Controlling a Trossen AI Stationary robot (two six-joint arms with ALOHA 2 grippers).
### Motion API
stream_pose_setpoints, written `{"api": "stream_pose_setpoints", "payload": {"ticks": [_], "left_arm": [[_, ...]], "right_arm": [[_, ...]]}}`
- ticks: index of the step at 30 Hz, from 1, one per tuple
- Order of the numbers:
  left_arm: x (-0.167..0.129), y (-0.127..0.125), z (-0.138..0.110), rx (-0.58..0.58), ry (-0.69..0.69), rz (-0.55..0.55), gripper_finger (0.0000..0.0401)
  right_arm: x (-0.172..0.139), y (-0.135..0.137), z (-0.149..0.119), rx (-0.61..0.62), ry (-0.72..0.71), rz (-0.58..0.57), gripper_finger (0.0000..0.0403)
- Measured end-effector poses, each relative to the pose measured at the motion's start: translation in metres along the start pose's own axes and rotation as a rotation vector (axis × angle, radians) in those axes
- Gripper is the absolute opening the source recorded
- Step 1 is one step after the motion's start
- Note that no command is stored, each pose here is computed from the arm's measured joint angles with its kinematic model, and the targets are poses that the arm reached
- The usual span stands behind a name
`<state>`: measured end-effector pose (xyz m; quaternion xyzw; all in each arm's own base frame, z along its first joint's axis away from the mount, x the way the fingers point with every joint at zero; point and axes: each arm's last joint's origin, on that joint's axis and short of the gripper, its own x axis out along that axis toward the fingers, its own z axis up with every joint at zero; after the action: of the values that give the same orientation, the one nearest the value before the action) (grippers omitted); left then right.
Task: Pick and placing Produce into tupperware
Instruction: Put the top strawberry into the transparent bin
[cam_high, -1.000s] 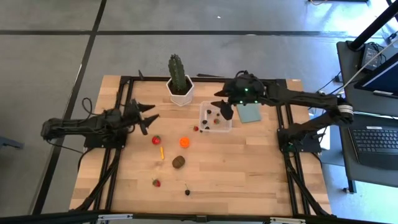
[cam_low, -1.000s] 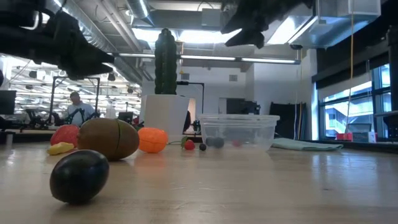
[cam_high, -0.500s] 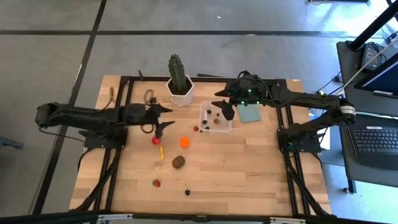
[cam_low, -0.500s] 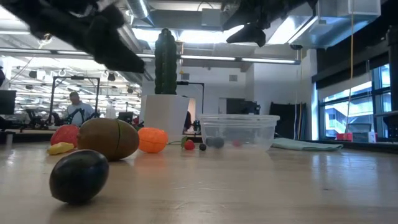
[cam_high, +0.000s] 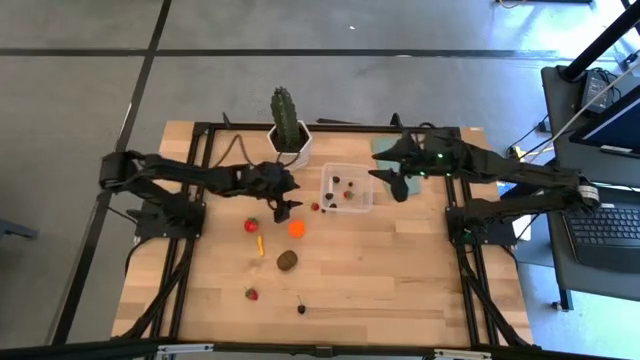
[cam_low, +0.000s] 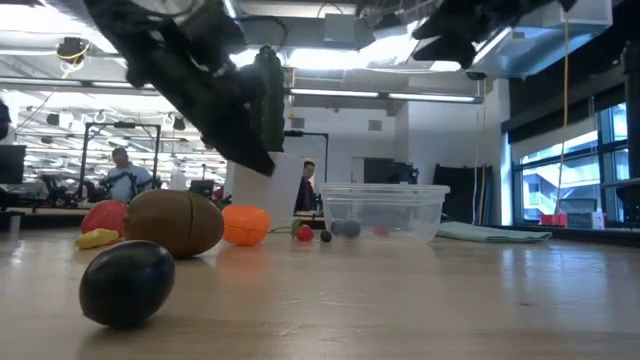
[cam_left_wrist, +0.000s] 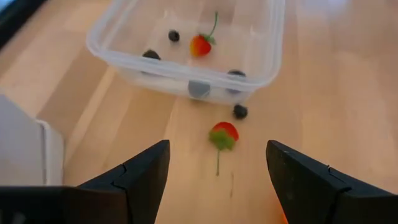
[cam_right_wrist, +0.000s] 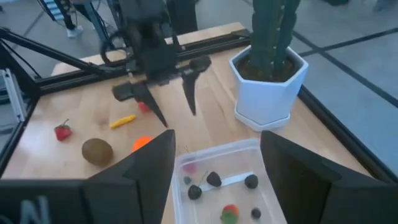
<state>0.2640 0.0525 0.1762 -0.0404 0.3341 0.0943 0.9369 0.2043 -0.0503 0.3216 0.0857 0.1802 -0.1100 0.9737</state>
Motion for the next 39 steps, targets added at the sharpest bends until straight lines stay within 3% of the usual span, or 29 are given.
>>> {"api": "stream_pose_setpoints", "payload": {"ticks": [4, 12, 23, 29, 39], "left_arm": [[0.024, -0.001, 0.003, 0.052, 0.037, -0.014, 0.0259], [0.065, -0.001, -0.003, 0.045, 0.147, -0.044, 0.0259], [0.077, -0.001, -0.017, 0.040, 0.227, -0.045, 0.0256], [0.077, -0.001, -0.017, 0.040, 0.231, -0.044, 0.0220], [0.078, 0.000, -0.018, 0.041, 0.237, -0.036, 0.0125]], "right_arm": [[-0.015, -0.001, -0.012, 0.005, -0.029, 0.003, 0.0239], [-0.035, -0.001, -0.022, 0.005, -0.057, 0.006, 0.0239], [-0.047, -0.001, -0.022, -0.025, -0.078, 0.007, 0.0239], [-0.047, -0.001, -0.022, -0.027, -0.079, 0.007, 0.0239], [-0.048, 0.000, -0.020, -0.028, -0.095, 0.007, 0.0239]]}}
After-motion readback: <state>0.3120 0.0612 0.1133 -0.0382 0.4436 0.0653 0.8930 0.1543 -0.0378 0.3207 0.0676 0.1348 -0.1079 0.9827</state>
